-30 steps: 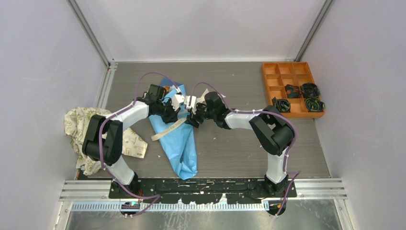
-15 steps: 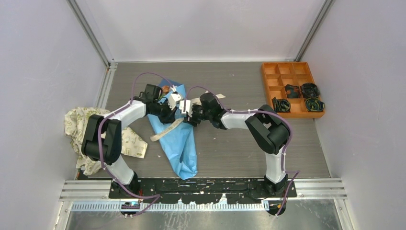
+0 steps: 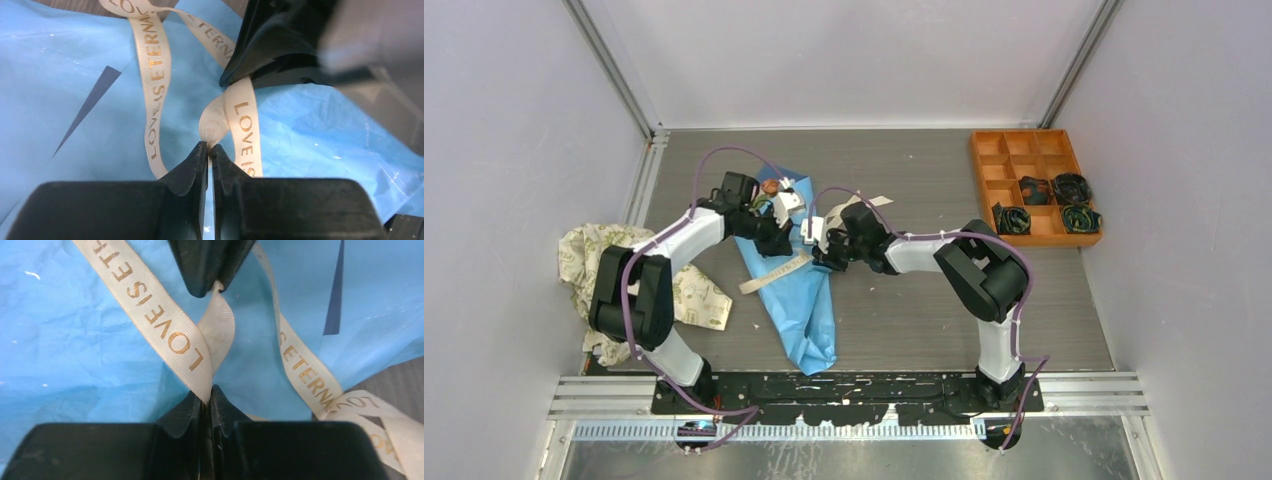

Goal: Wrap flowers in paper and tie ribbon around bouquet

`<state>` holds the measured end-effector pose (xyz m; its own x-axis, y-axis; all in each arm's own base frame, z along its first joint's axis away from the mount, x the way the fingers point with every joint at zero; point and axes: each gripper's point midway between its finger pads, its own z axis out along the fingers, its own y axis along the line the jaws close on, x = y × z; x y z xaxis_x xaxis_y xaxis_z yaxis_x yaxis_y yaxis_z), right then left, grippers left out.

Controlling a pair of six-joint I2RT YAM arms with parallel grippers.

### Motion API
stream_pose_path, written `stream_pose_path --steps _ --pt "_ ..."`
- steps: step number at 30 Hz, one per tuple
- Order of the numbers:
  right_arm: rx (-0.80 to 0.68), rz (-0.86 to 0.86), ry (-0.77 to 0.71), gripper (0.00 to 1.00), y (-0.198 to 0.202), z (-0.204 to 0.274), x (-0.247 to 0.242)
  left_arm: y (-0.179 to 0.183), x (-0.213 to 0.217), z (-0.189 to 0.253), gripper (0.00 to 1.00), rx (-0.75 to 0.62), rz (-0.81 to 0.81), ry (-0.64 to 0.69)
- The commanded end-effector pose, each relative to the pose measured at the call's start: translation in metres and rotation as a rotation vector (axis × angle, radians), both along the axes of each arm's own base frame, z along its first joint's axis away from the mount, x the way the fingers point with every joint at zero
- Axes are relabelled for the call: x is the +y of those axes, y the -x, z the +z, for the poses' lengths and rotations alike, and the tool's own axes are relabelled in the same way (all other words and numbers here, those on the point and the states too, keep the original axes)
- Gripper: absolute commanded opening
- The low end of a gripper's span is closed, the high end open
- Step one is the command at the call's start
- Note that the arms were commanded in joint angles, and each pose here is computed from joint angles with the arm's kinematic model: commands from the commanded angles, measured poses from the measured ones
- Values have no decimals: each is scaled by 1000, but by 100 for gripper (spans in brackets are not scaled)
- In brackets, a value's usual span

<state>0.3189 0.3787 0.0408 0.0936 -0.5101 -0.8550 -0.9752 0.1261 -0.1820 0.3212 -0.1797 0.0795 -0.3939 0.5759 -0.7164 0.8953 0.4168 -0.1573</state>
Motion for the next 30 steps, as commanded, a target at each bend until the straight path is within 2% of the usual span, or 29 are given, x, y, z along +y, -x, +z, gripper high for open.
stream_pose_path --steps 1,5,10,13,17,21,23,25,27,30 --pt "166 -3 -105 15 9 45 16 11 -8 37 18 -79 -129 66" --pt "453 -41 -129 12 24 51 14 14 -16 62 43 -147 -232 109" --pt "689 -135 -208 10 33 56 13 12 -25 65 53 -195 -327 143" --pt "743 -123 -225 10 41 63 14 12 -29 49 57 -232 -385 97" --pt "706 -90 -242 10 42 74 14 21 -30 37 59 -252 -500 77" --pt "690 -72 -205 10 44 74 12 20 -32 29 60 -285 -543 51" --pt "685 -59 -206 11 44 75 12 17 -34 21 59 -324 -553 7" --pt "676 -49 -210 12 45 78 13 12 -36 13 53 -359 -544 -33" --pt "668 -36 -218 16 45 83 13 14 -35 9 36 -370 -546 -50" --pt "654 -17 -233 25 47 92 14 16 -33 7 17 -368 -542 -59"
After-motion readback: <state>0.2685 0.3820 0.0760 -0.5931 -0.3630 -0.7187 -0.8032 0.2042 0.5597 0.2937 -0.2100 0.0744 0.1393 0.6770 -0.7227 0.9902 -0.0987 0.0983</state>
